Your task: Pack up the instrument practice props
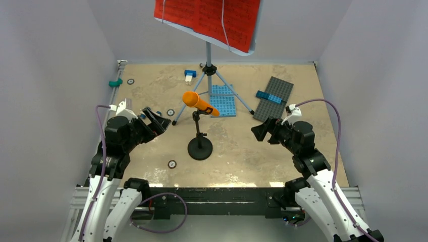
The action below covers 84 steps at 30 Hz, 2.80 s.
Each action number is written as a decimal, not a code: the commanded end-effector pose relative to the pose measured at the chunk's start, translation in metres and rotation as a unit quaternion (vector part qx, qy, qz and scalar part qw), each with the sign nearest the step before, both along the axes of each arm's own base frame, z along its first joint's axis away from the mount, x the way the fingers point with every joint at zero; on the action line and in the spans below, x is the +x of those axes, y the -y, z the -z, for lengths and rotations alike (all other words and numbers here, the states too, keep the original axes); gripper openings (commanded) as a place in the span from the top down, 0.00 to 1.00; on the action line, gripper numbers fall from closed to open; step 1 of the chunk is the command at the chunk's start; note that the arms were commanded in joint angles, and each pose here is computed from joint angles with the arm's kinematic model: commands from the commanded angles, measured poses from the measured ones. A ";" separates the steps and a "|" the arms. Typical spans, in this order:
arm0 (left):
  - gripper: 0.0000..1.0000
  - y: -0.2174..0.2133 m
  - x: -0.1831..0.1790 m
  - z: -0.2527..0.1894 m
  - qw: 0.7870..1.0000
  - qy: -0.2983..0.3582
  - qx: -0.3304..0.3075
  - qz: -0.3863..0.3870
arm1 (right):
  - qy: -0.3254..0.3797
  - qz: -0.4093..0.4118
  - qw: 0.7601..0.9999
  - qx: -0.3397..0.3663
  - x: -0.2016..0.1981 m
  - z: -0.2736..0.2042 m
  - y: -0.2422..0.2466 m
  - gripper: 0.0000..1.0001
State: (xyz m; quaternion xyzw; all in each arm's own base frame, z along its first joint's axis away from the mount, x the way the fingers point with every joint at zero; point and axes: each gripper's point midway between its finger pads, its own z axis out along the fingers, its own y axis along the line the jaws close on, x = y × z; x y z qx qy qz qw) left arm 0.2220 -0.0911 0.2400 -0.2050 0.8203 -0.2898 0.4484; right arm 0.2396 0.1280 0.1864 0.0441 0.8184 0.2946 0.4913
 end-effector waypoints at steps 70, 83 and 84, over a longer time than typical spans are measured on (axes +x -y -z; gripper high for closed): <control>0.35 0.148 0.016 -0.023 0.851 0.400 0.117 0.320 | 0.052 -0.070 0.996 0.019 -0.001 -0.022 -0.022 0.09; 0.66 0.141 0.022 -0.019 0.857 0.420 0.155 0.256 | 0.045 -0.074 0.996 0.021 -0.001 -0.018 -0.024 0.10; 0.68 0.141 0.023 -0.019 0.857 0.421 0.155 0.252 | 0.044 -0.074 0.996 0.021 -0.001 -0.018 -0.024 0.10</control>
